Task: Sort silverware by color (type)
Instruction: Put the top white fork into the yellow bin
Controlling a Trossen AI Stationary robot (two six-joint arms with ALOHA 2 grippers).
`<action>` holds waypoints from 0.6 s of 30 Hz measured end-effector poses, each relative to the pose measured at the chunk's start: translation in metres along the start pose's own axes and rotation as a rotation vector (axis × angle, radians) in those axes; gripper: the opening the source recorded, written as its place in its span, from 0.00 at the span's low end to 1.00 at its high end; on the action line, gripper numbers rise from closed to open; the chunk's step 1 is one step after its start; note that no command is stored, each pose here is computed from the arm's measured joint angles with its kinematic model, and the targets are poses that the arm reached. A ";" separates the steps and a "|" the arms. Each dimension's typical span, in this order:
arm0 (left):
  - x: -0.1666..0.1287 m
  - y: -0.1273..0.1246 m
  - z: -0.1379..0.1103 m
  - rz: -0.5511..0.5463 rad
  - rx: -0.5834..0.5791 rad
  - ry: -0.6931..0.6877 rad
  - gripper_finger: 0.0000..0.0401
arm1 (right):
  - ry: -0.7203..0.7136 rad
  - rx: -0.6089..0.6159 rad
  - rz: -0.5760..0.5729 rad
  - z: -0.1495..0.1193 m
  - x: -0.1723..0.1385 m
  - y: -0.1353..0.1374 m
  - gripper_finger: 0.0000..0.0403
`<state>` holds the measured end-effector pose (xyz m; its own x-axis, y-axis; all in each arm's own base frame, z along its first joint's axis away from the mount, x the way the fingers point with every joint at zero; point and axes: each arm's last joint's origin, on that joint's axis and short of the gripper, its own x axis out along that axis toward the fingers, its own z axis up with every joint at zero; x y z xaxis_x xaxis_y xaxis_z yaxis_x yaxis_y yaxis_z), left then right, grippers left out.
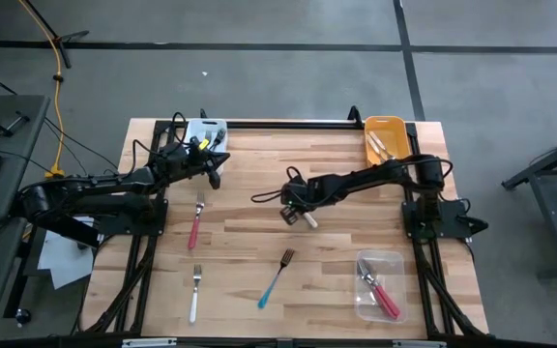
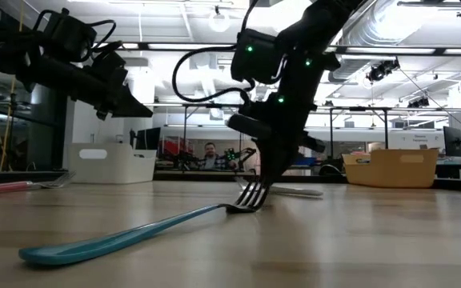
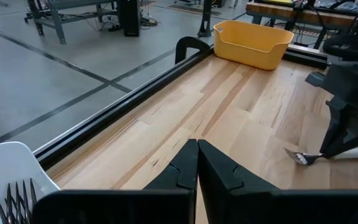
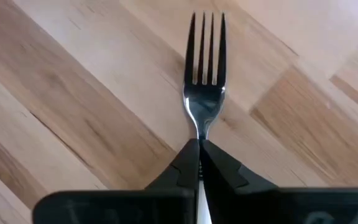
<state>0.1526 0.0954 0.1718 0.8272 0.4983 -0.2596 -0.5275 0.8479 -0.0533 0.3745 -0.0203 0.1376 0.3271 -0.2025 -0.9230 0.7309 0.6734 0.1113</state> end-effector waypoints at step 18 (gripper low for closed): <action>0.000 0.000 0.000 0.000 0.000 0.001 0.00 | 0.045 -0.017 0.034 0.008 -0.018 -0.011 0.16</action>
<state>0.1526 0.0954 0.1718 0.8271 0.4982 -0.2603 -0.5274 0.8479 -0.0530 0.3649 -0.0300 0.1558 0.3240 -0.1473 -0.9345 0.7095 0.6913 0.1370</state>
